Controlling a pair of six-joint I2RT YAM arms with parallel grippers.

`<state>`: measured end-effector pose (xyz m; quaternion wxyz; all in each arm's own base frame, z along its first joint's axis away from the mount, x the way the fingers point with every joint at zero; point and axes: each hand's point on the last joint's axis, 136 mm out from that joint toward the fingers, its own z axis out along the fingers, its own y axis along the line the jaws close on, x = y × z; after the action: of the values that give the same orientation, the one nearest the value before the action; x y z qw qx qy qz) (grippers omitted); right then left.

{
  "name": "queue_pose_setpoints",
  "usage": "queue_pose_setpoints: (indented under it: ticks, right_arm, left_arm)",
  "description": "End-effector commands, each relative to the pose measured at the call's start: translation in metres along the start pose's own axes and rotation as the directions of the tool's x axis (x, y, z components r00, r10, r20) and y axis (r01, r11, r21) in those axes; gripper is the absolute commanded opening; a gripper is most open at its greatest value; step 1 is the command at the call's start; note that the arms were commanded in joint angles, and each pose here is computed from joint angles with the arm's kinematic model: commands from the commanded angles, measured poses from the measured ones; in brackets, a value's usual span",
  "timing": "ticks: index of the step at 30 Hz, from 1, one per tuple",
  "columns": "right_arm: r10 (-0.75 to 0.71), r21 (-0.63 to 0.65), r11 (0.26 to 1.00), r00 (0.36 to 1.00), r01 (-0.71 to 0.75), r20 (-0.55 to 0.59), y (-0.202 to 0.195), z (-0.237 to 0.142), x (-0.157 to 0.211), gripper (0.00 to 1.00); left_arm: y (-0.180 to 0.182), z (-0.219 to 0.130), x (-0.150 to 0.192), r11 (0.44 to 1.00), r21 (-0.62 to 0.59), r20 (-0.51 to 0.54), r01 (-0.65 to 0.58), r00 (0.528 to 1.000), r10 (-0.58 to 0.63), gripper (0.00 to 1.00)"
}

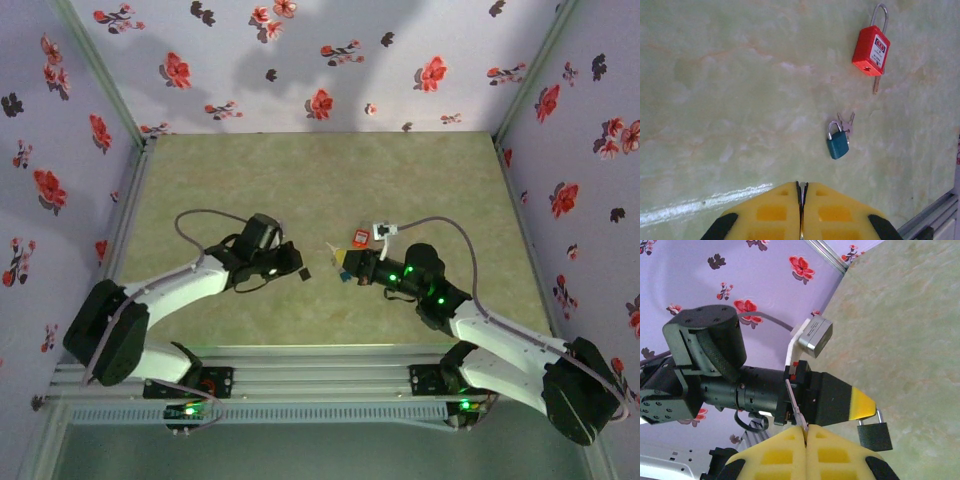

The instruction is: Lock with the key

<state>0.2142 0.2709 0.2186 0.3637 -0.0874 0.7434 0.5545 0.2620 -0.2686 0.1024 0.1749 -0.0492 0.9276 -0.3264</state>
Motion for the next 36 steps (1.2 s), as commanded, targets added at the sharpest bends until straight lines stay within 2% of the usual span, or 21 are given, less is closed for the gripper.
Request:
queue_pose_setpoints:
  ticks: [1, 17, 36]
  right_arm:
    - [-0.014, -0.010, 1.000, 1.000, 0.014, 0.013, 0.000, 0.000, -0.002, 0.00]
    - [0.000, -0.034, 0.999, 1.000, 0.000, -0.002, 0.003, 0.003, 0.000, 0.00]
    - [0.008, -0.041, 0.999, 1.000, -0.009, -0.012, 0.002, 0.005, 0.002, 0.00]
  left_arm:
    - [-0.002, 0.004, -0.008, 0.998, -0.023, -0.014, -0.057, 0.998, 0.056, 0.00]
    - [0.016, 0.040, -0.020, 0.989, -0.113, -0.108, -0.099, 0.990, 0.087, 0.00]
    - [0.036, 0.056, -0.015, 0.976, -0.164, -0.200, -0.141, 0.974, 0.107, 0.00]
